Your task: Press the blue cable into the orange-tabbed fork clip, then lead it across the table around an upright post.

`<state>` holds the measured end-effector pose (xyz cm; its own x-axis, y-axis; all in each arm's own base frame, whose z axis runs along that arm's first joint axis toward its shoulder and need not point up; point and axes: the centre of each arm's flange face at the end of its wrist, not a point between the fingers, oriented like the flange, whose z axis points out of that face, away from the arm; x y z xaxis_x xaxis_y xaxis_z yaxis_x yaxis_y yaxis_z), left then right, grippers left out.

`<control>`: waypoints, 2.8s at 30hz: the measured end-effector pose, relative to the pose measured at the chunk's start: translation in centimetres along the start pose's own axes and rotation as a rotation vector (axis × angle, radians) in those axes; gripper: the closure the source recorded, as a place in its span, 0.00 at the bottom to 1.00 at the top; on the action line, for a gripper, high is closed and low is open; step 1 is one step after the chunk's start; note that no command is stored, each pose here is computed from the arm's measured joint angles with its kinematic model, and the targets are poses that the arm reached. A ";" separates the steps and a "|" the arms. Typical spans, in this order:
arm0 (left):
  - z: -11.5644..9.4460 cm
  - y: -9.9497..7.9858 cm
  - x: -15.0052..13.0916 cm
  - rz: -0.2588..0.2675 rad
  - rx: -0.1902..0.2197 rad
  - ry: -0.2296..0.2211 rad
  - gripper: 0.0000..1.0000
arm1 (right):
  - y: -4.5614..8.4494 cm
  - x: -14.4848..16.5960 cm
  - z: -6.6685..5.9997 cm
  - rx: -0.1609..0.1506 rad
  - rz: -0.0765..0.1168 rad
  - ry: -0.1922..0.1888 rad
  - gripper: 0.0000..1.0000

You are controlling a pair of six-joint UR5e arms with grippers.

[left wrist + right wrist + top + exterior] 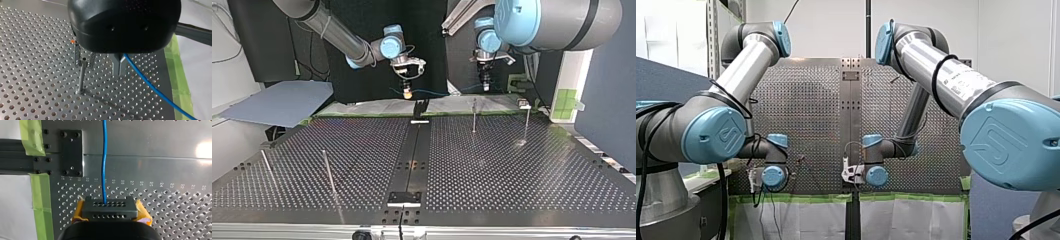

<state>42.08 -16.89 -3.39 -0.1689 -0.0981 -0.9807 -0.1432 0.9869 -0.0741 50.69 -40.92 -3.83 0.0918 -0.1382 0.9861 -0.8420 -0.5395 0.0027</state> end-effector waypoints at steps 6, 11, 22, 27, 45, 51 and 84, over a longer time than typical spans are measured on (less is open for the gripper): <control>2.0 -0.3 -0.7 -0.004 -0.006 0.000 1.00 | 0.1 0.4 0.5 -0.002 -0.001 0.007 1.00; 3.0 -0.2 -1.2 -0.009 -0.013 -0.004 1.00 | 0.5 0.5 0.8 -0.009 0.000 0.009 1.00; 4.6 0.2 -1.9 -0.021 -0.028 -0.007 1.00 | 1.6 0.6 1.1 -0.025 0.003 0.010 1.00; 4.9 0.3 -2.0 -0.022 -0.032 -0.009 1.00 | 2.0 0.7 1.2 -0.031 0.004 0.011 1.00; 6.7 -0.1 -2.9 -0.018 -0.020 0.005 1.00 | 3.2 0.6 1.5 -0.049 0.004 0.004 1.00; 7.1 -0.1 -3.1 -0.021 -0.020 0.002 1.00 | 3.8 0.6 1.7 -0.058 0.006 0.002 1.00; 9.4 0.2 -4.5 -0.059 -0.012 -0.025 1.00 | 7.3 1.9 3.6 -0.109 0.015 0.002 1.00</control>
<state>51.94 -15.03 -0.71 -0.1353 -0.1527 -0.9790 -0.1640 0.9779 -0.1298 46.66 -48.12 -2.55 0.0780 -0.1432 0.9866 -0.8963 -0.4435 0.0064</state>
